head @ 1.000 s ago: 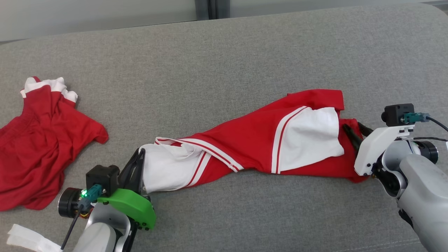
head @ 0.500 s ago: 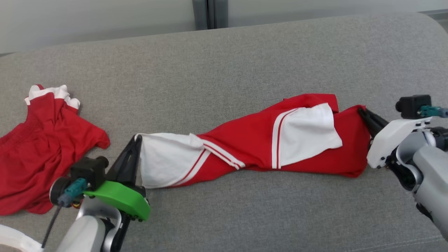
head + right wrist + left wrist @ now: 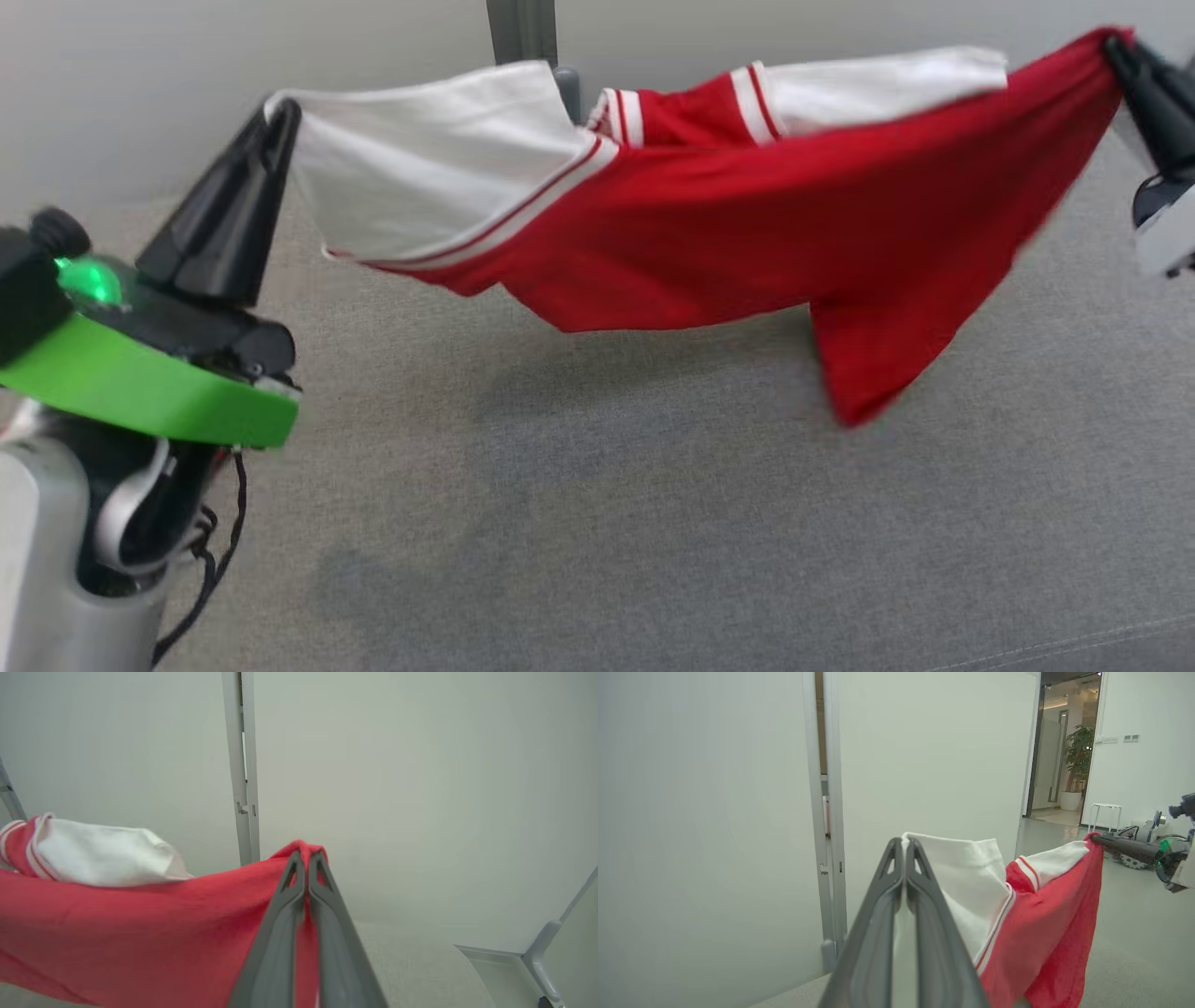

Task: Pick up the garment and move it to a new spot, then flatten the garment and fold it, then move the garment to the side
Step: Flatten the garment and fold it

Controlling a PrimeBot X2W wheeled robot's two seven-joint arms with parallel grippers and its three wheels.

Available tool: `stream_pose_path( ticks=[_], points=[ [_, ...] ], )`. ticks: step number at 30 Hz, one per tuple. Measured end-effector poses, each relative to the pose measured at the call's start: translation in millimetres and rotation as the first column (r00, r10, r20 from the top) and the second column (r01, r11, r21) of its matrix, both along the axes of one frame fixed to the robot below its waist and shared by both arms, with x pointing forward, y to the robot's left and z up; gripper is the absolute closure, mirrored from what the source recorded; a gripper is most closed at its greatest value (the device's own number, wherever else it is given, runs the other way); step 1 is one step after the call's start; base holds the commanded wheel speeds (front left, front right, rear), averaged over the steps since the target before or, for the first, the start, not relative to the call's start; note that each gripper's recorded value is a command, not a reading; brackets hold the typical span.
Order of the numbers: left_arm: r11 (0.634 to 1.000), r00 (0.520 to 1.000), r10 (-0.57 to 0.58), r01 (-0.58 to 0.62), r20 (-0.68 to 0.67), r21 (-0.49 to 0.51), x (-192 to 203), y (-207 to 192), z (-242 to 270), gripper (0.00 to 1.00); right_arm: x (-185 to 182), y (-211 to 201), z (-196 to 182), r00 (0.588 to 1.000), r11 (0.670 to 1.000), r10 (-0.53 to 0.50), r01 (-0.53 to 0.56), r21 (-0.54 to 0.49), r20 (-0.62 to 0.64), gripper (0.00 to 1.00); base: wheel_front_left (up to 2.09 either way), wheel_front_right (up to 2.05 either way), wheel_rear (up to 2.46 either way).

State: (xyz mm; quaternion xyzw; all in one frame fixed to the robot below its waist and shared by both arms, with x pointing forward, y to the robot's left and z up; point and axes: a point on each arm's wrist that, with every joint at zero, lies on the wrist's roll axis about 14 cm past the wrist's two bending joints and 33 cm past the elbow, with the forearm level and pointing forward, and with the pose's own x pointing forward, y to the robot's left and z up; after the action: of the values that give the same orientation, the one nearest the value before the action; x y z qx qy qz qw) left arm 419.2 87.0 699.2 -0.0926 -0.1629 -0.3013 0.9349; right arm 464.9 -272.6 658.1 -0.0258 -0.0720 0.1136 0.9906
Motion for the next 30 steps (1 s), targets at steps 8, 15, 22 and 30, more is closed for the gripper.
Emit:
stream_pose_path(
  ticks=[8,15,22,30],
  points=[
    [0.994,0.979,-0.102,0.106,0.178,-0.014,-12.1,-15.3,95.0,1.00,-19.6,-1.5,86.6,0.986,0.999,0.026,-0.022,-0.027,0.164,1.00,0.00,0.00,0.00],
    [0.994,0.958,-0.095,0.106,0.272,-0.027,-2.0,-13.3,145.4,1.00,-20.2,-4.2,124.2,0.969,0.999,0.023,-0.015,-0.034,0.245,1.00,0.00,0.00,0.00],
    [0.997,0.976,-0.058,0.046,0.210,0.061,53.0,-20.5,136.9,1.00,19.0,12.7,110.9,0.982,0.999,0.041,-0.037,-0.025,0.182,1.00,0.00,0.00,0.00],
    [0.989,0.967,0.070,-0.100,0.246,0.110,144.4,-18.5,121.0,1.00,97.9,19.4,112.0,0.975,0.994,-0.018,0.042,-0.100,0.224,1.00,0.00,0.00,0.00]
  ],
)
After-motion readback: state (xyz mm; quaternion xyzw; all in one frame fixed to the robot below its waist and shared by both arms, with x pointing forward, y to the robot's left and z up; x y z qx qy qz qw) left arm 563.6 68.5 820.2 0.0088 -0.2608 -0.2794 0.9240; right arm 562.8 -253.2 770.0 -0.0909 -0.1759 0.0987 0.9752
